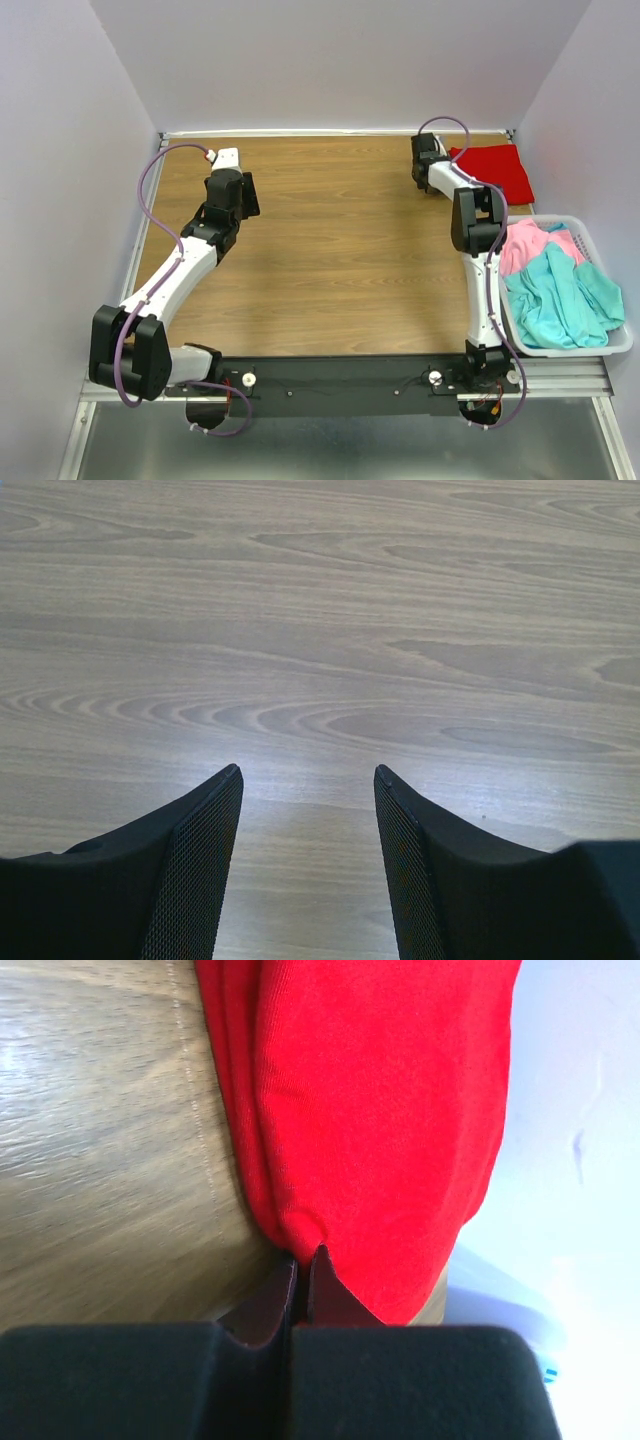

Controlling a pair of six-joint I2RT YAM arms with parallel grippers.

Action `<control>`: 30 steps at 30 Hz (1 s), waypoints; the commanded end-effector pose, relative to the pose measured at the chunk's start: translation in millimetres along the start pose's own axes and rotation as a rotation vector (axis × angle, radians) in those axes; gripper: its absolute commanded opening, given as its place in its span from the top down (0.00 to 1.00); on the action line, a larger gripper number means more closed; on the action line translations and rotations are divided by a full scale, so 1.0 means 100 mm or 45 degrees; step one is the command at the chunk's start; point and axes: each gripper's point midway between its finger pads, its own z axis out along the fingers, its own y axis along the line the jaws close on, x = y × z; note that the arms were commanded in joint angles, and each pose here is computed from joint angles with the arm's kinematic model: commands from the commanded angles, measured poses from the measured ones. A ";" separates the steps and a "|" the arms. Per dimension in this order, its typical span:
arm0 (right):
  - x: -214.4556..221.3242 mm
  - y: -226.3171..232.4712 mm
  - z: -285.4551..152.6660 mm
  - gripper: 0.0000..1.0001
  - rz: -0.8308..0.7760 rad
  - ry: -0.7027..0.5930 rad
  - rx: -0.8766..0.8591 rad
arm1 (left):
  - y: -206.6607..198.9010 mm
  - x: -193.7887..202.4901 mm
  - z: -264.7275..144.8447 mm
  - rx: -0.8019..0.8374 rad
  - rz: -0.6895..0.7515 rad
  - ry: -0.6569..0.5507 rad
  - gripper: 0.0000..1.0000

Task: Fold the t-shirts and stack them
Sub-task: Neatly place the folded tshirt to the corner

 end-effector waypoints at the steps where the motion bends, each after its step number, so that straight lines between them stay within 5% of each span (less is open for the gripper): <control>1: 0.23 0.16 0.18 0.98 -0.019 0.075 -0.002 | -0.01 -0.03 0.00 0.015 -0.008 0.003 0.37; 11: 0.29 0.05 0.12 0.89 0.002 0.092 0.045 | -0.02 -0.05 -0.01 0.024 -0.013 -0.002 0.37; 18: 0.07 0.03 -0.15 0.39 0.070 -0.006 -0.043 | -0.02 -0.08 -0.03 0.027 -0.016 -0.013 0.37; 25: -0.55 0.16 -0.97 0.17 0.126 -0.267 -0.246 | -0.03 -0.09 -0.04 0.034 -0.012 -0.015 0.36; 30: -0.95 0.15 -1.91 0.11 0.260 -0.480 -0.459 | -0.02 -0.15 -0.09 0.031 -0.014 -0.037 0.33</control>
